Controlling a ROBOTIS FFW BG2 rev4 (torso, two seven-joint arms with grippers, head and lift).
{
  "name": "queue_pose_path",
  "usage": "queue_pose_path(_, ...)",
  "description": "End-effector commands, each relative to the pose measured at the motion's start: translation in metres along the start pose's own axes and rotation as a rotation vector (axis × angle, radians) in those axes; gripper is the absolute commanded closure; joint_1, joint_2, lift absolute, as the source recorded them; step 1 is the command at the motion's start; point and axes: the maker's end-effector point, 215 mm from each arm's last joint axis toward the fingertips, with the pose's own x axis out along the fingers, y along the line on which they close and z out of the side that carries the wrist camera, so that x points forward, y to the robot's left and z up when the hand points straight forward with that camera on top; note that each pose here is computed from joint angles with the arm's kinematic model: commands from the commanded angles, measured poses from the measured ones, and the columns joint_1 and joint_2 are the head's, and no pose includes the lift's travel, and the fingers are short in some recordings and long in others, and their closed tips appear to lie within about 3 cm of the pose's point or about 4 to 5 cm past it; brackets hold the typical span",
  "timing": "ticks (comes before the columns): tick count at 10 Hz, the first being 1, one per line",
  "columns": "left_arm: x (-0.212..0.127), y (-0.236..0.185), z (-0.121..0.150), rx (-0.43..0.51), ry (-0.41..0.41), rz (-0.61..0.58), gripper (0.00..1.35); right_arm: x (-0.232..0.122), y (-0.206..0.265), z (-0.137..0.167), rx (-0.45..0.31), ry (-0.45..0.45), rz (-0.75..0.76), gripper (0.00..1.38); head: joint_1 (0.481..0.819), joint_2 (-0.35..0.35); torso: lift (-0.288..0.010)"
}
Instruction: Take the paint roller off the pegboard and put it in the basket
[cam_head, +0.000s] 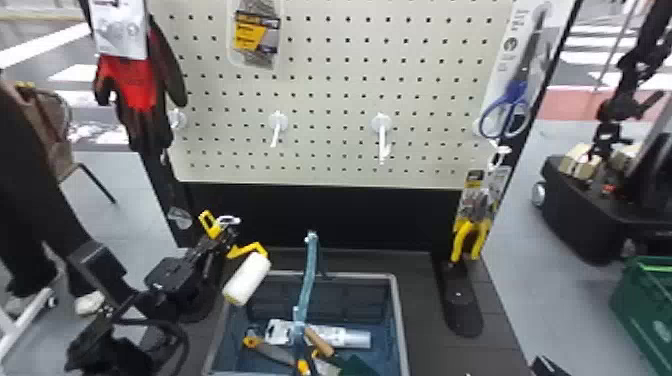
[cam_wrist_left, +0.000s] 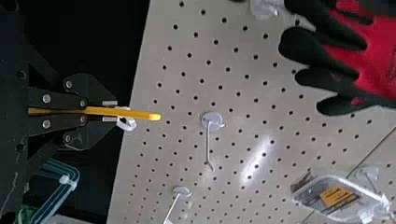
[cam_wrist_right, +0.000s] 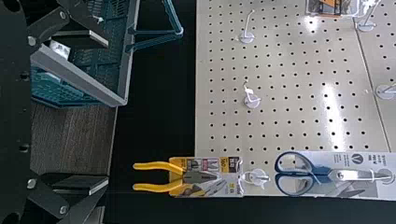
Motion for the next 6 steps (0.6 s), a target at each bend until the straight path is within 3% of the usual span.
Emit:
queue_pose_path(1, -0.011, 0.002, -0.01, -0.064, -0.017, 0.056, 1.21, 0.0, 0.0, 0.0, 0.0, 0.0, 0.0, 0.25, 0.549, 0.0, -0.1)
queue_pose_path(4, -0.031, 0.008, -0.041, -0.194, -0.018, 0.179, 1.21, 0.0, 0.0, 0.001, 0.0, -0.003, 0.001, 0.25, 0.549, 0.0, -0.1)
queue_pose_path(6, -0.024, -0.011, -0.057, -0.238, 0.005, 0.156, 1.21, 0.0, 0.0, 0.001, 0.0, -0.003, 0.001, 0.25, 0.549, 0.0, -0.1)
